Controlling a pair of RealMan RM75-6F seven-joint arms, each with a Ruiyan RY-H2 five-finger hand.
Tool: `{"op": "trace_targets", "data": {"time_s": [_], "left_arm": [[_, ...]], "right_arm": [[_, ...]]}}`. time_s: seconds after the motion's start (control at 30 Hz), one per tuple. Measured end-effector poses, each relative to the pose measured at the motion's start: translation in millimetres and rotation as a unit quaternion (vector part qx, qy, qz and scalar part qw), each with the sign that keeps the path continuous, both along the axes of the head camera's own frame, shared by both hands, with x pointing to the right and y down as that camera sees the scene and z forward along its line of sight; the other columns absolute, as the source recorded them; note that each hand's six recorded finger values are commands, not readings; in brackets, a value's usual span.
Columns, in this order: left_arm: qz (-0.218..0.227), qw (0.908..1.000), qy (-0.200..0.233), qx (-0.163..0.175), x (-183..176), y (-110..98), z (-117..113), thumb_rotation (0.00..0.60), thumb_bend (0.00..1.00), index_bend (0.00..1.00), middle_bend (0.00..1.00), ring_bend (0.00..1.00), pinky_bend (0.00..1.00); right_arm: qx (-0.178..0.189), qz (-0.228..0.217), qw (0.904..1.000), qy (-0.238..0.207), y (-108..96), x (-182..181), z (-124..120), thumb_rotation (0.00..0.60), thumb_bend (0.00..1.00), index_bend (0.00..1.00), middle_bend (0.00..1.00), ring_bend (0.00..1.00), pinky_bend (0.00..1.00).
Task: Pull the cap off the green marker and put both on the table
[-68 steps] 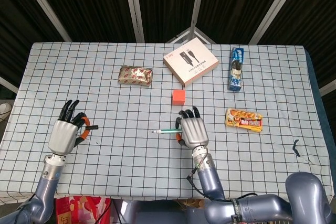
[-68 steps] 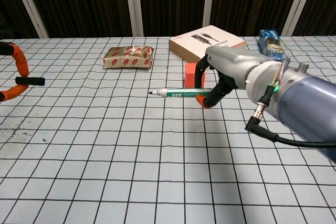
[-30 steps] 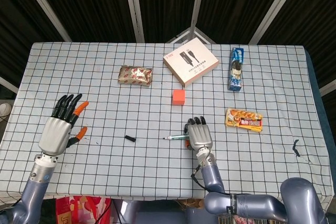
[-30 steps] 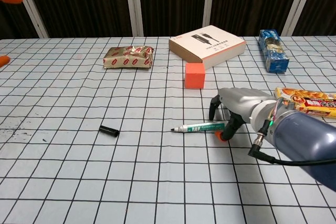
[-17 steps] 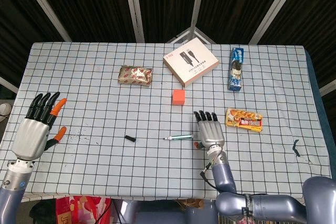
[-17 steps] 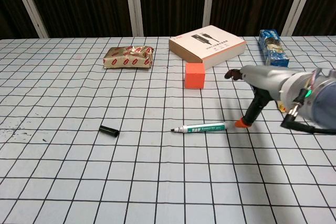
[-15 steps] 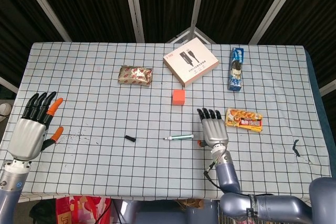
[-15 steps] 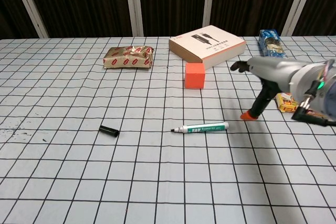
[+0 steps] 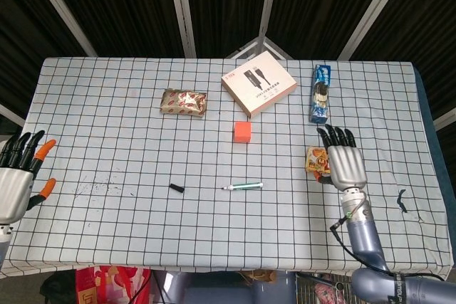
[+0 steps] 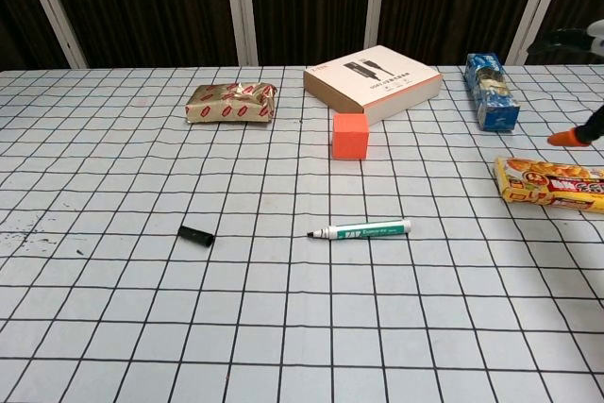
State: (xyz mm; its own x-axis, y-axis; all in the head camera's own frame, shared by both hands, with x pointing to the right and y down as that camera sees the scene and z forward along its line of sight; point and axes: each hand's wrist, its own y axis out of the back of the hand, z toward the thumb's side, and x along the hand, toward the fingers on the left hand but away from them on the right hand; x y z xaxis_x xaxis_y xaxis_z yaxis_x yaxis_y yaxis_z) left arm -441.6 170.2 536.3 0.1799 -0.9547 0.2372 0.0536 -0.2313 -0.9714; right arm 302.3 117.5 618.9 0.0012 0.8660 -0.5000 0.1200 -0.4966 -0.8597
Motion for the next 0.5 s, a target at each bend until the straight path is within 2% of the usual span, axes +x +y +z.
{"op": "trace_targets", "data": {"time_s": [0.3, 0.5], "left_arm": [[-0.024, 0.9997, -0.003, 0.009, -21, 2, -12, 0.6, 0.44, 0.19, 0.06, 0.0, 0.04], [-0.032, 0.9994, -0.014, 0.002, -32, 8, -14, 0.6, 0.44, 0.18, 0.06, 0.0, 0.04]], "right_arm": [[0.027, -0.015, 0.9994, 0.012, 14, 76, -18, 0.6, 0.23, 0.15, 0.08, 0.05, 0.03], [0.035, -0.015, 0.9986, 0.036, 22, 109, -30, 0.6, 0.23, 0.15, 0.08, 0.05, 0.03]]}}
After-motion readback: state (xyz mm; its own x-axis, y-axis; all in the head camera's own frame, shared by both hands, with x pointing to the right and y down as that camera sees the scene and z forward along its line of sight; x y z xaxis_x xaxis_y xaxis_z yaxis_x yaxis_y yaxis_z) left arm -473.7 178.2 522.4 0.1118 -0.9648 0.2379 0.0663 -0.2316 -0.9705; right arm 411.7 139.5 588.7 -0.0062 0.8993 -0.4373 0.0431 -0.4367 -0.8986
